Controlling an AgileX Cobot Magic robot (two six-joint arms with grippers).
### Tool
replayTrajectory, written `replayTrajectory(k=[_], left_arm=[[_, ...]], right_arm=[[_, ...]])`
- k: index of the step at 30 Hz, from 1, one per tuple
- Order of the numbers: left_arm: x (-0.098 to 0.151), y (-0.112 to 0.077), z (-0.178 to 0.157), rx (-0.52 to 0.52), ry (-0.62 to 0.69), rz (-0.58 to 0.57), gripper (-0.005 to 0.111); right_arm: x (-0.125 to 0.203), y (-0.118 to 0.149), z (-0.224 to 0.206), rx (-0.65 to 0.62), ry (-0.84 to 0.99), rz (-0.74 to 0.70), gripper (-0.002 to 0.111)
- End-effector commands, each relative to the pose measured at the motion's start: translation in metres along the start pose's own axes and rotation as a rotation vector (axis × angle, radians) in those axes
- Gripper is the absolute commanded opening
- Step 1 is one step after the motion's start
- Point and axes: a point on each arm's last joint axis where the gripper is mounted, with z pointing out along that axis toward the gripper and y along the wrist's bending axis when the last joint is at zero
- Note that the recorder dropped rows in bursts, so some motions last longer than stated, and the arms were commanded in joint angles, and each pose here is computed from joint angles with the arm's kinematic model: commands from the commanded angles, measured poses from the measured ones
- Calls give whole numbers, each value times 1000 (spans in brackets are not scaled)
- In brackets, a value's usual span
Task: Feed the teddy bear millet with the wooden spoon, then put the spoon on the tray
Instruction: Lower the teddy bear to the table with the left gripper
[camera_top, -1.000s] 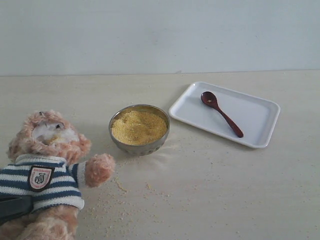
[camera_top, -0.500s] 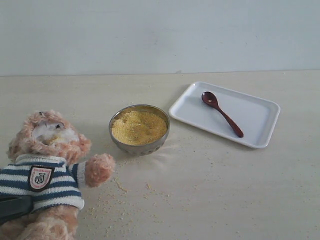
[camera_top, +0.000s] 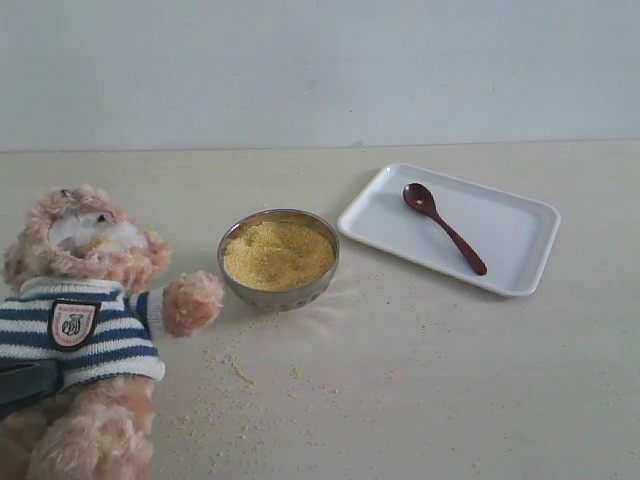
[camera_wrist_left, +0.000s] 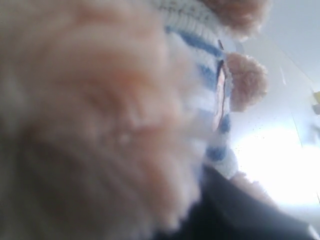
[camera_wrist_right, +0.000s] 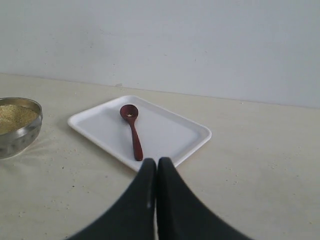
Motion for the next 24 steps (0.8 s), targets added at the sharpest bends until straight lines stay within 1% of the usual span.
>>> replayTrajectory(k=[1,4,8,10,13,16,19,24], left_arm=[[-7,1,-1,-17,-82,-30,5],[-11,8,-1,-82,-123,-61,5],[-13,15,-1,-134,-136,-56,5],[-15,18,1,-141,-151,-65,5],[-18,23,5,-123,-165,-87,5],[-16,27,11,-80,-117,-88,5],[-12,35,18,-71,-62,-101,5],[-23,45,34,-10,6,-135,5]], right_arm=[[-1,0,0,3,-17,-4,0],[-1,0,0,3,-17,-4,0],[-1,0,0,3,-17,-4,0],[-1,0,0,3,-17,-4,0],[-1,0,0,3,-17,-4,0],[-1,0,0,3,-17,-4,0],[-1,0,0,3,-16,-2,0],[-1,0,0,1,-17,-2,0]])
